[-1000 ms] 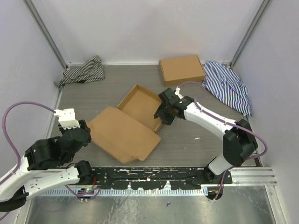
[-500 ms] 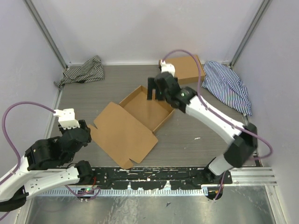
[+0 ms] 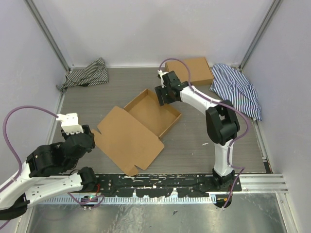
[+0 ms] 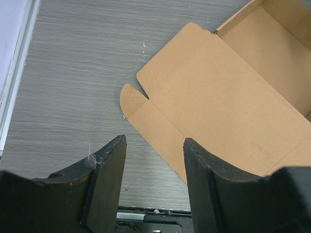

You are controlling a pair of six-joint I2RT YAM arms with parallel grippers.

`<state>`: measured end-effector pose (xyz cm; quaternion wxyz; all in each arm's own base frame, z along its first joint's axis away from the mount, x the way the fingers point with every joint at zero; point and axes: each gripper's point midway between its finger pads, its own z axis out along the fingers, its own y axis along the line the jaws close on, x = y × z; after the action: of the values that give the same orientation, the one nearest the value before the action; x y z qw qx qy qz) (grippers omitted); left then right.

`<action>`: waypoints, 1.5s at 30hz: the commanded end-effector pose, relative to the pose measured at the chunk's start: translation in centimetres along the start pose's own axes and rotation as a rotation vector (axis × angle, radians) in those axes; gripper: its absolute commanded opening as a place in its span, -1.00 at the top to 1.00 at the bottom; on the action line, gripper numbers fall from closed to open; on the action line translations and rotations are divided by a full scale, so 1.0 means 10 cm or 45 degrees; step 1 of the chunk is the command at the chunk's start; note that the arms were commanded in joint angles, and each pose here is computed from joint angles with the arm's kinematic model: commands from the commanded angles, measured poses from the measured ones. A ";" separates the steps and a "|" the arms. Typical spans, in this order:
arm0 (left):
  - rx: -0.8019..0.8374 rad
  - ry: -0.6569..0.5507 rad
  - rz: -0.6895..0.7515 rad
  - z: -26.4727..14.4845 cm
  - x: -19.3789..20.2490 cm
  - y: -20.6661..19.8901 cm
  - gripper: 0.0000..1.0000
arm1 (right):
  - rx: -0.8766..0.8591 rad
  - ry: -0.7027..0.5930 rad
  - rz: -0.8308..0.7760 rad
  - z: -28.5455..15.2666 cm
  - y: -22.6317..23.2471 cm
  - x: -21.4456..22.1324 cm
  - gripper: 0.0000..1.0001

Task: Fold the paper box

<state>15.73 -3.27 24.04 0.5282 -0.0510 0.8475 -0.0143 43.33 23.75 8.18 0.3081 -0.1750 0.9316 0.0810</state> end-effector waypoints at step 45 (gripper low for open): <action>0.010 -0.037 -0.056 -0.01 0.00 0.07 -0.17 | -0.143 -0.375 0.060 -1.85 1.25 -0.19 -0.62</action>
<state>15.36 -2.55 24.39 0.5386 -0.0666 0.8391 -0.0375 24.66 34.82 21.75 0.3313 -0.1310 0.8901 0.2841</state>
